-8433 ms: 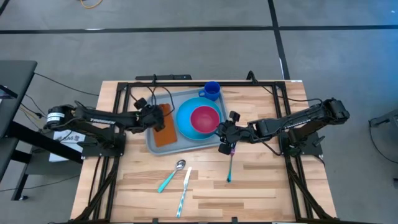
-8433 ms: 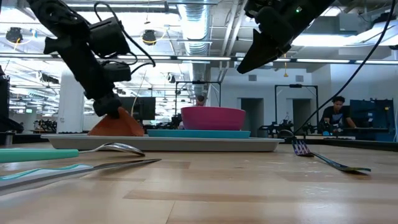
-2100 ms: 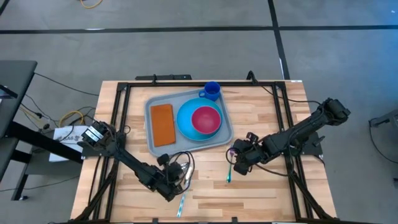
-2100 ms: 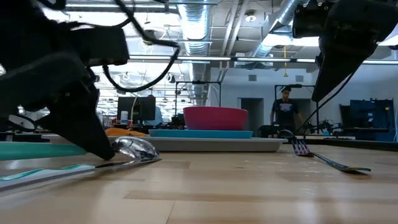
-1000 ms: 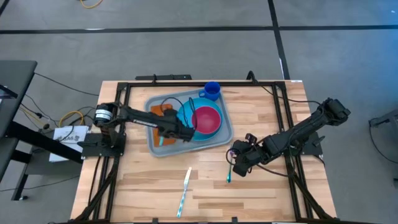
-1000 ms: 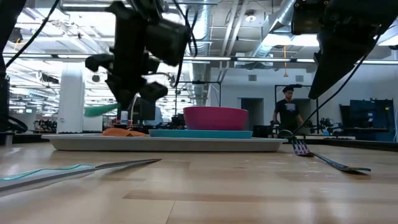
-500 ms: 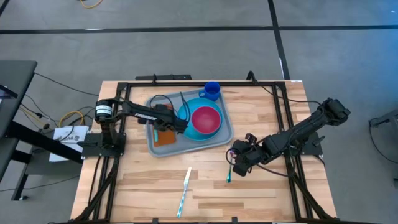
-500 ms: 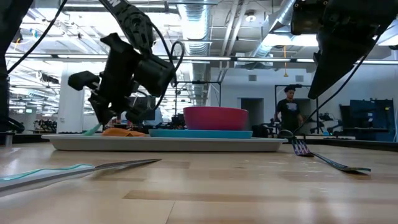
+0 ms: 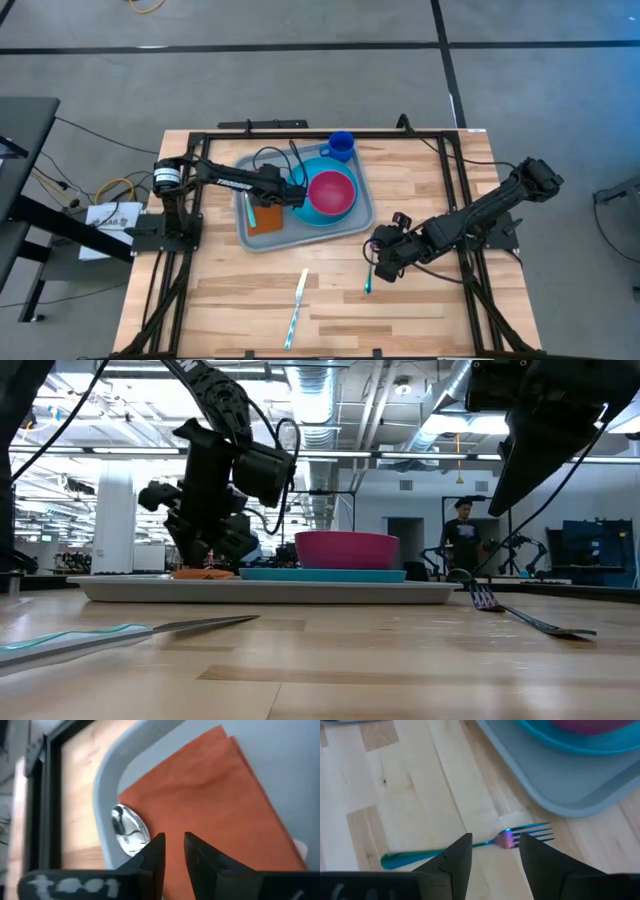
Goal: Set up tray
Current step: Put the purple fork on the brown napkin on the gray tray
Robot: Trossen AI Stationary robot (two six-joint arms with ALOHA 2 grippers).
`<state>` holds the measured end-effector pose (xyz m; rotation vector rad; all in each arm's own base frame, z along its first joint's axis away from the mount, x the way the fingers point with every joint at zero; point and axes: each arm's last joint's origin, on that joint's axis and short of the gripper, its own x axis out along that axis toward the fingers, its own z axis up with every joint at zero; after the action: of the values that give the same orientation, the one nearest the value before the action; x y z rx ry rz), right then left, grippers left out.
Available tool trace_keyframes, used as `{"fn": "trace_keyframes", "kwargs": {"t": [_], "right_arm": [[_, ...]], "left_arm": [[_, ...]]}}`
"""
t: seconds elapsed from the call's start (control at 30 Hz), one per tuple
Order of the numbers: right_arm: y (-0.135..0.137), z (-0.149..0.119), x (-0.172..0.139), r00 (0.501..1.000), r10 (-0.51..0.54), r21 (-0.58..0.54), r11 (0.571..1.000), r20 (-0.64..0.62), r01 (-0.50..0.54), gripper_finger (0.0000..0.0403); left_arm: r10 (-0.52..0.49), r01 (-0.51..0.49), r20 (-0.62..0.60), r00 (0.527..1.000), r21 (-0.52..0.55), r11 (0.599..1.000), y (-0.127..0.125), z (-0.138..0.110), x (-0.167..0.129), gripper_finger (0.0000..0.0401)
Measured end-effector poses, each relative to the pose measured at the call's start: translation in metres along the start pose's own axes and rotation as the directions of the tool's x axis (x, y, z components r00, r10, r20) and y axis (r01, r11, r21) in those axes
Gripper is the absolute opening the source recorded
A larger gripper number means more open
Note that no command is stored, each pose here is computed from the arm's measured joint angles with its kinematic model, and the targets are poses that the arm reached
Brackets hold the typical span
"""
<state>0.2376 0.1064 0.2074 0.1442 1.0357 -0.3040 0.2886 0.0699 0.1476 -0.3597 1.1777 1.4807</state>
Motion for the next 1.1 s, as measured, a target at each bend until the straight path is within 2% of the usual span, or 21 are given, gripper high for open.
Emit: {"fn": "trace_keyframes", "kwargs": {"t": [0.17, 0.3, 0.43, 0.5, 0.57, 0.67, 0.77, 0.87, 0.97, 1.03, 1.1], "right_arm": [[0.001, -0.001, -0.001, 1.000, -0.005, 0.011, 1.000, 0.008, 0.005, 0.0153], [0.004, -0.005, -0.001, 1.000, 0.002, 0.040, 0.999, 0.010, -0.003, 0.0153], [0.000, -0.024, 0.010, 0.999, -0.030, 0.093, 0.995, -0.024, 0.032, 0.0152], [-0.004, -0.038, 0.016, 0.997, -0.056, 0.126, 0.990, -0.056, 0.062, 0.0153], [-0.009, -0.051, 0.023, 0.993, -0.084, 0.156, 0.983, -0.082, 0.096, 0.0154], [-0.011, -0.060, 0.028, 0.993, -0.109, 0.204, 0.972, -0.050, 0.117, 0.0157], [-0.010, -0.059, 0.028, 0.992, -0.129, 0.178, 0.976, 0.002, 0.127, 0.0159], [-0.012, -0.057, 0.029, 0.982, -0.177, 0.143, 0.976, 0.060, 0.167, 0.0162], [-0.010, -0.053, 0.030, 0.980, -0.166, 0.046, 0.986, 0.111, 0.161, 0.0166], [-0.007, -0.052, 0.033, 0.981, -0.119, 0.010, 0.993, 0.153, 0.119, 0.0169], [-0.004, -0.053, 0.038, 0.978, -0.050, -0.019, 0.998, 0.201, 0.055, 0.0171]], "left_arm": [[0.065, -0.069, 0.045, 0.997, 0.090, 0.994, 0.005, 0.002, -0.023, 0.0063], [0.089, -0.101, 0.074, 0.993, 0.178, 0.979, 0.008, 0.000, -0.052, 0.0064], [0.070, -0.100, 0.113, 0.991, 0.289, 0.952, 0.008, -0.010, -0.082, 0.0064], [0.061, -0.107, 0.133, 0.989, 0.372, 0.922, 0.009, -0.019, -0.096, 0.0064], [0.029, -0.091, 0.147, 0.989, 0.435, 0.896, 0.008, -0.028, -0.108, 0.0064], [-0.058, -0.024, 0.138, 0.989, 0.526, 0.850, 0.016, -0.044, -0.129, 0.0064], [-0.150, 0.045, 0.166, 0.975, 0.512, 0.858, 0.029, -0.062, -0.151, 0.0064], [-0.252, 0.118, 0.237, 0.938, 0.467, 0.877, 0.049, -0.081, -0.171, 0.0064], [-0.339, 0.189, 0.337, 0.878, 0.407, 0.894, 0.062, -0.105, -0.181, 0.0064], [-0.405, 0.268, 0.416, 0.814, 0.349, 0.898, 0.065, -0.125, -0.183, 0.0064], [-0.465, 0.341, 0.483, 0.741, 0.327, 0.882, 0.065, -0.145, -0.180, 0.0064]]}}
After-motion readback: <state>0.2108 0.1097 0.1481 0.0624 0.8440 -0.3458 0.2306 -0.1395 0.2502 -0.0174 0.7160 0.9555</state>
